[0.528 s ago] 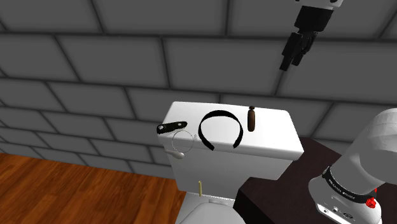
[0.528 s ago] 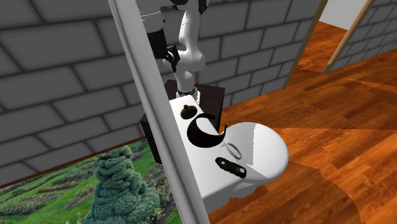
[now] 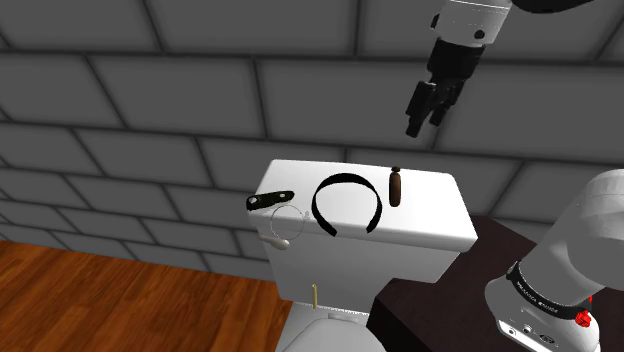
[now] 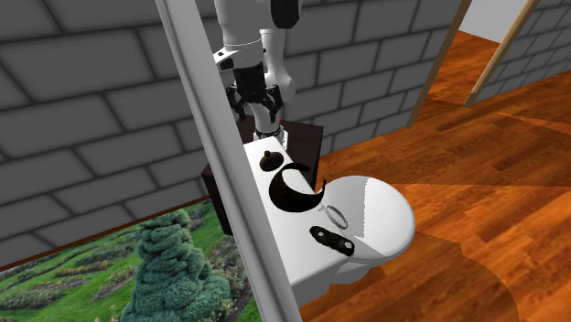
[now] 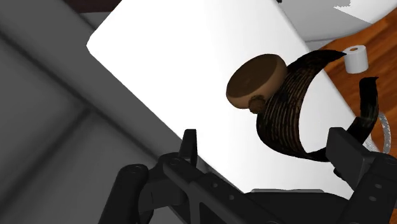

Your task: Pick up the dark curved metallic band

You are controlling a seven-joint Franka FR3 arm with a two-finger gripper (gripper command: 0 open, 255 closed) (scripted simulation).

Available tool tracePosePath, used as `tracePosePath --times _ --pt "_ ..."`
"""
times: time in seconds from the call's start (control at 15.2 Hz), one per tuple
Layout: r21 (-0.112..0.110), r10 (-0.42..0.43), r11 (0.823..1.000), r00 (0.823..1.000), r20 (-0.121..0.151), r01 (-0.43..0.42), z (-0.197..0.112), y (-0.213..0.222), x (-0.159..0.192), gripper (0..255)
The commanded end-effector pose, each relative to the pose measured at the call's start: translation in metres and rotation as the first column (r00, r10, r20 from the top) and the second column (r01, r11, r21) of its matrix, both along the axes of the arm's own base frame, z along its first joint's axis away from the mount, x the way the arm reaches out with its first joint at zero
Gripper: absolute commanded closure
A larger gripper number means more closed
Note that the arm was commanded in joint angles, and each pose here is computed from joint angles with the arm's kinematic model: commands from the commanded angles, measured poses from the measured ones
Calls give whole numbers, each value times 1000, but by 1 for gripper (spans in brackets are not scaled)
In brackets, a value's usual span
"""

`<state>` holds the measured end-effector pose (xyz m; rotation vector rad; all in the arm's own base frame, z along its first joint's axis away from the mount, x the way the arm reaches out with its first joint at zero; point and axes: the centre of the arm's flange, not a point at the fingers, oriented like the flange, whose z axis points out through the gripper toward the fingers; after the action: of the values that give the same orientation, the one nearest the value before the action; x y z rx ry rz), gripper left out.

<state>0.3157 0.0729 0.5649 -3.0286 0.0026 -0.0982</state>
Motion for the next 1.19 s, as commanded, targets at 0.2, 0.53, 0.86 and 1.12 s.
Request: tracePosePath --times 0.2,0.53,0.86,1.12 --pt "-25 -25 999 1000 13 26 -29 60 12 0" --pt "-51 -48 997 998 26 50 -60 120 27 0" --pt "-76 -71 994 997 39 74 -93 178 45 0" --pt "-96 -89 991 995 50 93 -120 224 60 0"
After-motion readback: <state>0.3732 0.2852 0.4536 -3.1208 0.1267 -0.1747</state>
